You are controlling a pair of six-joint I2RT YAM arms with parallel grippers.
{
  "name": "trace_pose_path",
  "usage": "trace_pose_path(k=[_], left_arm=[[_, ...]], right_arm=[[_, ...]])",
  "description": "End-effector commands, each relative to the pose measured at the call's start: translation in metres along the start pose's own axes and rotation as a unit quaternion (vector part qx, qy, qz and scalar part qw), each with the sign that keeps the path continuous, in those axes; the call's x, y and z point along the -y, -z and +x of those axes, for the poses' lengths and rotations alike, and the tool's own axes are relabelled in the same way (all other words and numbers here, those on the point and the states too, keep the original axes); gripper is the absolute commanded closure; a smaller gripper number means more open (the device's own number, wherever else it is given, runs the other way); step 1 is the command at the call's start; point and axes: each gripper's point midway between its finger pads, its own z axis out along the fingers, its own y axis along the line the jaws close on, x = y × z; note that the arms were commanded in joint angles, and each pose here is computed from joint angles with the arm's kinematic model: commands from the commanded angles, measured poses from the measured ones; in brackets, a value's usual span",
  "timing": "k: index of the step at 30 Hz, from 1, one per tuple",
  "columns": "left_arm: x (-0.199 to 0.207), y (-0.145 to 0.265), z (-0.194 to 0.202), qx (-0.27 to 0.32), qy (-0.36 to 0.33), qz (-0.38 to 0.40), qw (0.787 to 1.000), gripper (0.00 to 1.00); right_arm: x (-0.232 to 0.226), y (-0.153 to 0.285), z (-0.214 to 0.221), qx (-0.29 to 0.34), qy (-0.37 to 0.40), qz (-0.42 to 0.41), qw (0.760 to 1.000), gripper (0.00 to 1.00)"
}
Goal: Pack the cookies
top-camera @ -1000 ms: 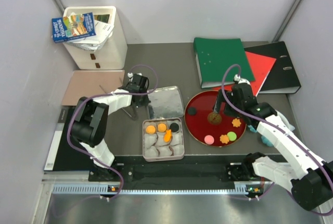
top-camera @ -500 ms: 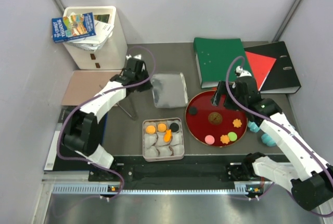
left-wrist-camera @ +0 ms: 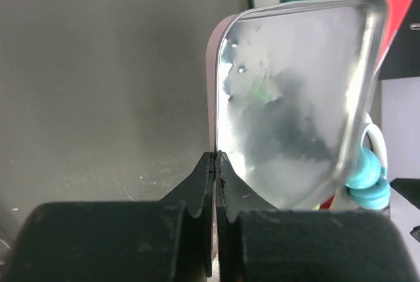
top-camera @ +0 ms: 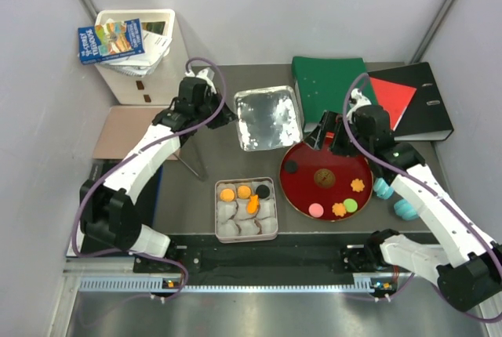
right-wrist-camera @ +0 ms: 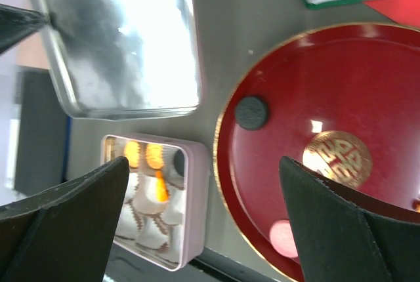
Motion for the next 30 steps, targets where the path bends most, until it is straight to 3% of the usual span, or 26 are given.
trace_pose_path(k=[1,8,19,22,30], left_arm=[[0.038,0.026,-0.021,0.031,-0.005,0.070,0.997,1.00],[0.053,0.036,-0.012,0.016,0.011,0.111,0.994,1.00],[0.062,0.057,0.000,0.012,0.016,0.148,0.989,1.00],[0.062,0.059,0.003,0.011,0.014,0.149,0.989,1.00],[0.057,0.057,0.002,0.021,0.016,0.144,0.989,0.97]], right_arm=[[-0.045,0.010,-0.042,0.056,-0.004,-0.085,0.995,0.04],[-0.054,-0.002,-0.065,0.079,-0.009,-0.105,0.991,0.04],[-0.054,-0.048,-0.083,0.063,-0.014,-0.110,0.992,0.05],[-0.070,-0.048,-0.083,0.054,-0.009,-0.157,0.986,0.15],[-0.089,-0.034,-0.074,0.042,-0.001,-0.220,0.975,0.77]])
